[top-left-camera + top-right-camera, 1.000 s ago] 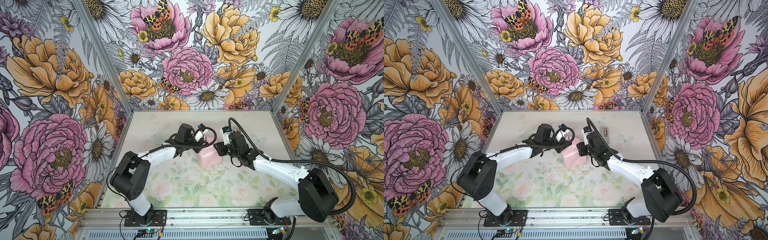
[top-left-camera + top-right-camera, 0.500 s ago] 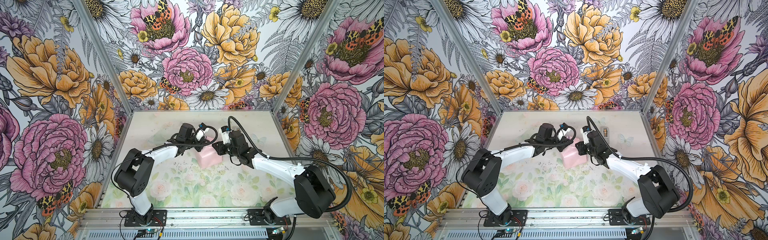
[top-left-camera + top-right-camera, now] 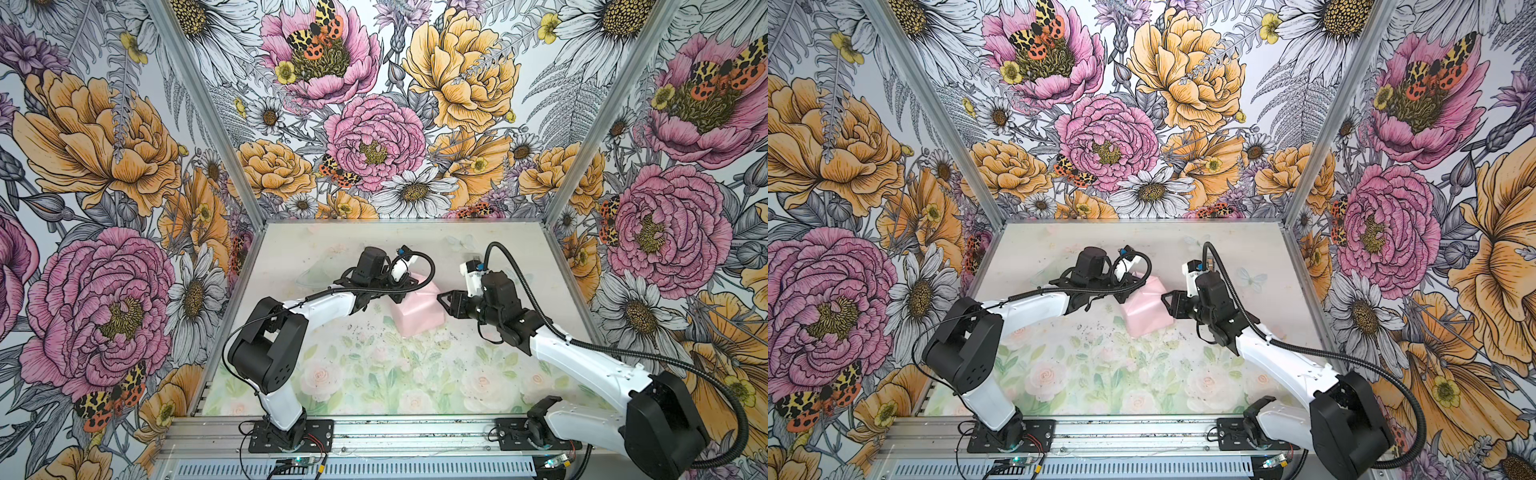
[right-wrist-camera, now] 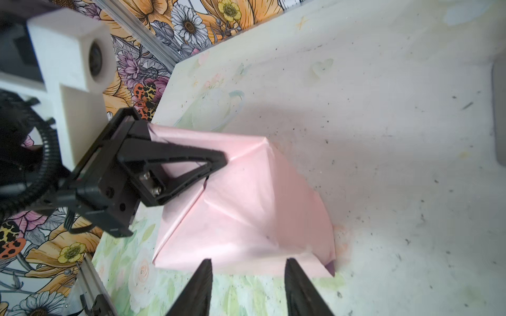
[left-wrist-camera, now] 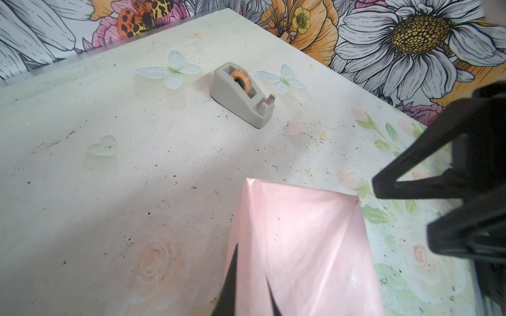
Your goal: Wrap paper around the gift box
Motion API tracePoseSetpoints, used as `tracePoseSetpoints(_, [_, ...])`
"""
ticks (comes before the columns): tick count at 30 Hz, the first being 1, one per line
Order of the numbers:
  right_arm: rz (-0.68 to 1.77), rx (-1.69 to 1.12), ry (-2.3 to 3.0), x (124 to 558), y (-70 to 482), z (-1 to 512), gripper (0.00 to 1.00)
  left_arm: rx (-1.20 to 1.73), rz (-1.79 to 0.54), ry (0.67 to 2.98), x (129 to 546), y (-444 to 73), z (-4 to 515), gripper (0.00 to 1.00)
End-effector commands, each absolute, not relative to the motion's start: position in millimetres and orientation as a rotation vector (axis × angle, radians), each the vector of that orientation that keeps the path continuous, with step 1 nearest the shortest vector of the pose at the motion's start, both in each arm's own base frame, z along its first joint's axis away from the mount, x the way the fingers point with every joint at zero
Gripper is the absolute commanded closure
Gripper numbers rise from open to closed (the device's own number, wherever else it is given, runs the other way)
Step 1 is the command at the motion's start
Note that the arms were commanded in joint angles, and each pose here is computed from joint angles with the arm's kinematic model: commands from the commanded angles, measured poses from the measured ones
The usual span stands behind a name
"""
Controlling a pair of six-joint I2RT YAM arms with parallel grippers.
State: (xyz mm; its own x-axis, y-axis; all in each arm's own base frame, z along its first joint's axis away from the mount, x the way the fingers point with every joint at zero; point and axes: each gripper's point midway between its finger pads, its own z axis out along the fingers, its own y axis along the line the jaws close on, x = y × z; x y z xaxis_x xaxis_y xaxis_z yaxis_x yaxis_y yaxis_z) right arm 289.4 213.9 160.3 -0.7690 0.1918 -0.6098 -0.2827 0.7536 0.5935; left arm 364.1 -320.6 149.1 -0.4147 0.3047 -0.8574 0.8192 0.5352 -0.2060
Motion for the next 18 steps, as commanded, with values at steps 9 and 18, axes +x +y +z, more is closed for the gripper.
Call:
tracePoseSetpoints(9, [1.157,0.132,2.337,267.1,234.0,135.5,0.48,0.899,-0.747,1.965,356.3,-315.3,152.2,1.00])
tracePoseSetpoints(18, [1.203,0.155,2.274,283.1,240.9,149.0,0.45,0.881,-0.708,1.947,353.1,-312.1,160.5,1.00])
